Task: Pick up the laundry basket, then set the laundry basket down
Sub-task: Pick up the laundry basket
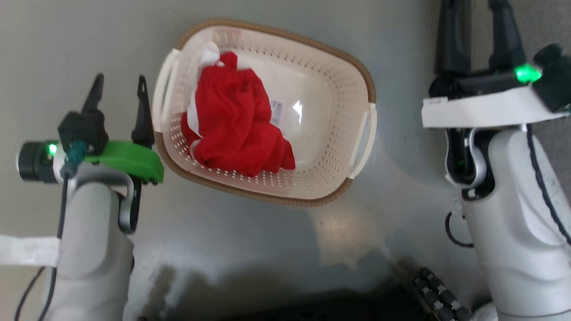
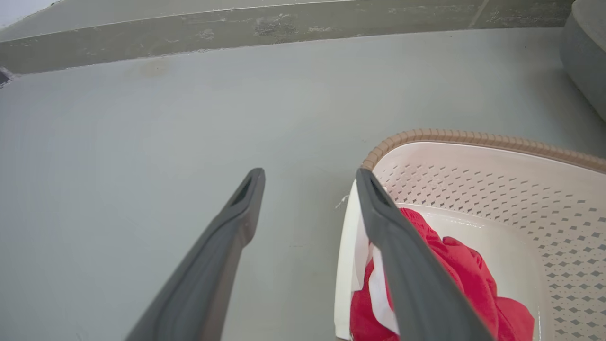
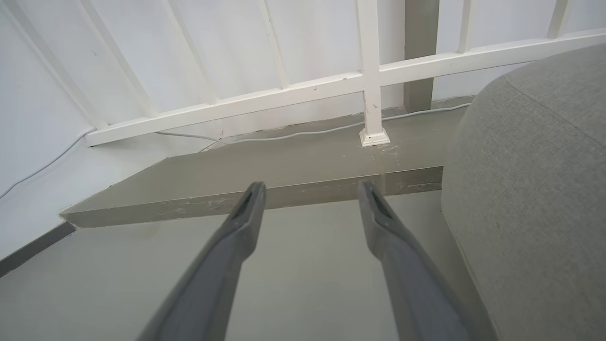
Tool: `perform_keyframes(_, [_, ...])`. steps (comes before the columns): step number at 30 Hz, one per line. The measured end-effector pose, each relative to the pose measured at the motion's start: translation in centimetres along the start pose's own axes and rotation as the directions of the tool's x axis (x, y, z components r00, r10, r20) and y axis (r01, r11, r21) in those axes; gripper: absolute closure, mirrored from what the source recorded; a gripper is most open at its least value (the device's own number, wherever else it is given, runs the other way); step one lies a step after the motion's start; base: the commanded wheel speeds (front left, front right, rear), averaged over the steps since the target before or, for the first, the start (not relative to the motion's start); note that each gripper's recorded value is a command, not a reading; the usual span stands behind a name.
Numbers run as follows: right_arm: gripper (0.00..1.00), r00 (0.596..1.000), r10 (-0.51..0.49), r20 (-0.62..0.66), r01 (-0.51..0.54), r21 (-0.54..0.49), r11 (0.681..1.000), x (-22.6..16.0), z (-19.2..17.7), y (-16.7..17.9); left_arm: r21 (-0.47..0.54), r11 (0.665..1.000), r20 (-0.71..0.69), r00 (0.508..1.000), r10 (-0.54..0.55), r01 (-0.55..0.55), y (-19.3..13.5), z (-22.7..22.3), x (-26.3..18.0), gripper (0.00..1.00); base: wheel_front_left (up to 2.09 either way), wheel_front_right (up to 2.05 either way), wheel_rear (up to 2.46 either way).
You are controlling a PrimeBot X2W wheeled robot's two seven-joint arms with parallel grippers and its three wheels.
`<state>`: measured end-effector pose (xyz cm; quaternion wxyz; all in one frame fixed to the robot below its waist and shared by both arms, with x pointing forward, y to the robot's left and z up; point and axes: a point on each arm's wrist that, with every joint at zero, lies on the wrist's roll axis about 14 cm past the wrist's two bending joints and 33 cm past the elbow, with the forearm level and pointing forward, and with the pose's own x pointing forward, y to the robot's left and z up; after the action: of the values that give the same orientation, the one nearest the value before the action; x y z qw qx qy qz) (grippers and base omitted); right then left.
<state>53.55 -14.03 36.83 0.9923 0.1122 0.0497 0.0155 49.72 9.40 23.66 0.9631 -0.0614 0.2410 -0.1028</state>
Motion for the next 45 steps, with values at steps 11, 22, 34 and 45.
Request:
perform_keyframes(11, [0.00,0.998,-0.042,-0.056,0.041,-0.012,0.999,1.1,-3.7,-2.3,-0.003,0.996,-0.094,0.992,-0.087,0.087,-1.6,-4.9,3.2,0.00,0.00,0.00,0.00])
perform_keyframes(22, [0.00,0.996,-0.067,-0.065,0.066,-0.025,0.998,1.4,-4.3,-3.5,-0.005,0.993,-0.159,0.980,-0.116,0.117,-2.2,-7.7,4.4,0.00,0.00,0.00,0.00])
perform_keyframes(34, [0.00,0.995,-0.072,-0.061,0.071,-0.025,0.997,1.5,-4.2,-3.7,-0.005,0.993,-0.170,0.978,-0.118,0.119,-2.3,-8.0,5.0,1.00,0.00,0.00,0.00])
perform_keyframes(45, [0.00,0.995,-0.077,-0.056,0.076,-0.018,0.997,1.6,-3.9,-3.7,-0.004,0.994,-0.174,0.978,-0.111,0.112,-2.1,-7.8,4.8,1.00,0.00,0.00,0.00])
